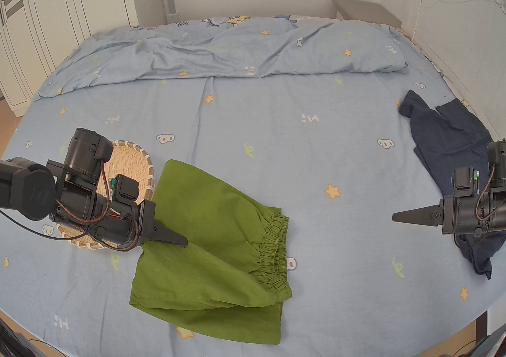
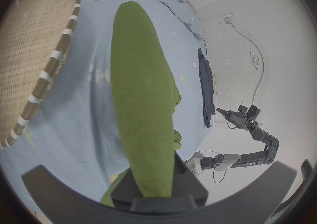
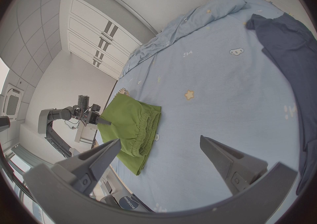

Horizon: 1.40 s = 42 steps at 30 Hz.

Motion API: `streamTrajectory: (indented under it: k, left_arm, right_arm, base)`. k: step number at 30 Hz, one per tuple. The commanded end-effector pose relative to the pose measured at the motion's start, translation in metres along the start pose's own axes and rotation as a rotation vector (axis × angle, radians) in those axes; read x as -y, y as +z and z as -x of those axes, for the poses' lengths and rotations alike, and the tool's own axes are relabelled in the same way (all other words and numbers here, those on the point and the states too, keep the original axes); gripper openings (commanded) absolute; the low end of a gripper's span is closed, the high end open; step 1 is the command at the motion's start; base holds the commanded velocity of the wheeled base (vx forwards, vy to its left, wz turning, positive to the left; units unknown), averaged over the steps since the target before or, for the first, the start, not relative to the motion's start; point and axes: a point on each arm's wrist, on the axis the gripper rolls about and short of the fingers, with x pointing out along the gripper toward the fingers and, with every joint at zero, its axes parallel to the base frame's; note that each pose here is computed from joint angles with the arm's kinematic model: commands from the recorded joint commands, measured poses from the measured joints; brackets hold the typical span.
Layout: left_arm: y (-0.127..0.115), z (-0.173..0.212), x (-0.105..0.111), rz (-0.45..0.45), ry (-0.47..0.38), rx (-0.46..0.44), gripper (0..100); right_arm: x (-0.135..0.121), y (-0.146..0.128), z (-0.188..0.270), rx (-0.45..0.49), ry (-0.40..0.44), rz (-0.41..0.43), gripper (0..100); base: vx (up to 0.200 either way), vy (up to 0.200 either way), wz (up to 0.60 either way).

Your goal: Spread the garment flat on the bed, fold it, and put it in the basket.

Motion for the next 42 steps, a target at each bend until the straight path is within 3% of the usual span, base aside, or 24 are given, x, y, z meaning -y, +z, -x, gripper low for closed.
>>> streamTrajectory:
  k: [1, 10, 17, 21, 28, 31, 33, 34, 40, 42]
  left_arm:
    - [-0.002, 0.001, 0.003, -0.012, -0.006, -0.001, 0]
    - [0.006, 0.000, 0.028, -0.113, -0.050, 0.019, 0]
    - [0.035, 0.011, 0.052, -0.206, -0.078, 0.093, 0]
    - [0.039, 0.013, 0.053, -0.297, -0.069, 0.099, 0]
    - [0.042, 0.024, 0.055, -0.345, -0.061, 0.149, 0]
    - [0.043, 0.044, 0.057, -0.431, 0.006, 0.261, 0]
    - [0.043, 0.044, 0.057, -0.431, 0.006, 0.261, 0]
    - [0.044, 0.061, 0.057, -0.465, 0.060, 0.357, 0]
    - [0.038, 0.088, 0.058, -0.534, 0.059, 0.536, 0]
    - [0.037, 0.090, 0.057, -0.544, 0.057, 0.560, 0]
  right_arm:
    - [0.000, 0.000, 0.000, 0.000, 0.001, 0.001, 100]
    - [-0.009, 0.000, 0.008, 0.024, 0.014, 0.028, 100]
    - [-0.010, -0.001, 0.009, 0.027, 0.014, 0.032, 100]
    - [-0.010, 0.000, 0.010, 0.032, 0.014, 0.035, 100]
    - [-0.010, 0.000, 0.009, 0.031, 0.015, 0.034, 100]
    - [-0.010, -0.001, 0.009, 0.030, 0.016, 0.037, 100]
    - [-0.010, -0.001, 0.009, 0.030, 0.016, 0.037, 100]
    - [-0.011, 0.000, 0.009, 0.032, 0.016, 0.038, 100]
    - [-0.011, 0.000, 0.010, 0.035, 0.017, 0.039, 100]
    - [-0.012, 0.000, 0.010, 0.036, 0.017, 0.040, 100]
  base:
    - [0.000, 0.000, 0.00]
    - [0.000, 0.000, 0.00]
    - [0.000, 0.000, 0.00]
    - [0.000, 0.000, 0.00]
    - [0.000, 0.000, 0.00]
    - [0.000, 0.000, 0.00]
    - [0.000, 0.000, 0.00]
    - [0.000, 0.000, 0.00]
    - [0.000, 0.000, 0.00]
    - [0.000, 0.000, 0.00]
